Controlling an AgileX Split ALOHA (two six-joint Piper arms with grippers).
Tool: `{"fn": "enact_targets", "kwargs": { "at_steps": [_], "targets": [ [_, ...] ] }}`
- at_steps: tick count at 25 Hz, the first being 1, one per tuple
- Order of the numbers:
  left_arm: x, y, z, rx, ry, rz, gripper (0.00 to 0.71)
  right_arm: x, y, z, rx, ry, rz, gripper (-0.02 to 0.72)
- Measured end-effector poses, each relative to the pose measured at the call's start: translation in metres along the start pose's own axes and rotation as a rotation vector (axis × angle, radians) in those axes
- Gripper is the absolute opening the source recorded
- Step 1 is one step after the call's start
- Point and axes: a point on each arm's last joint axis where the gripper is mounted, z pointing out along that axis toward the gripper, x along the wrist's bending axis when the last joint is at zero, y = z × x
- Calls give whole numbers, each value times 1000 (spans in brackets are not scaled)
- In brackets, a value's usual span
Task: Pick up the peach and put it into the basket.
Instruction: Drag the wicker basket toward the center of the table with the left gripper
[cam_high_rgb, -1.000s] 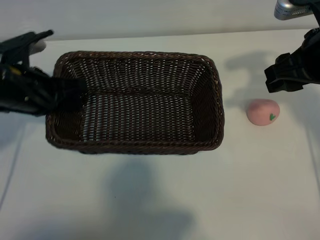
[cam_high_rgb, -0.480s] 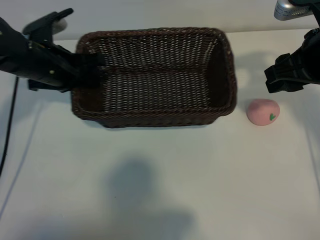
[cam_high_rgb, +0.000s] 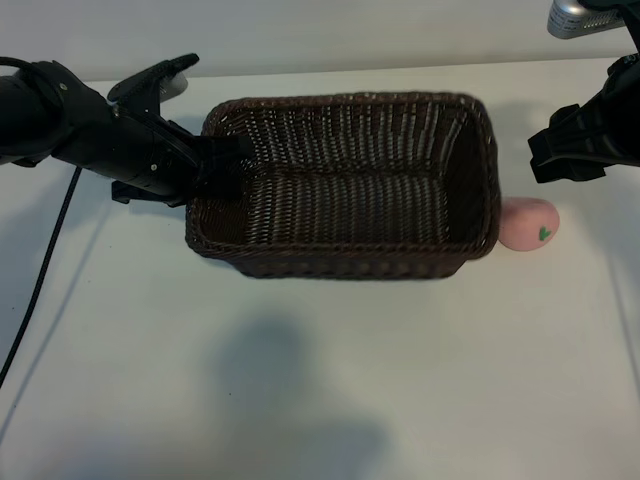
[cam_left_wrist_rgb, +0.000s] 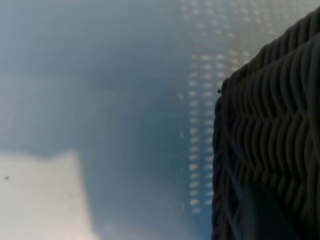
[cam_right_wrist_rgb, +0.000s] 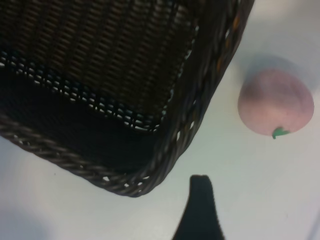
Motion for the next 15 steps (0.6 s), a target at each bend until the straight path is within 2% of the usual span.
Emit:
{"fn": "enact_targets", "kwargs": {
  "at_steps": [8,15],
  "targets": [
    [4,2,0,-17,42,31,162,0,0,0,-2,0,-1,547],
    [5,4,0,-41,50,30,162,0,0,0,-3,0,-1,547]
  ]
}}
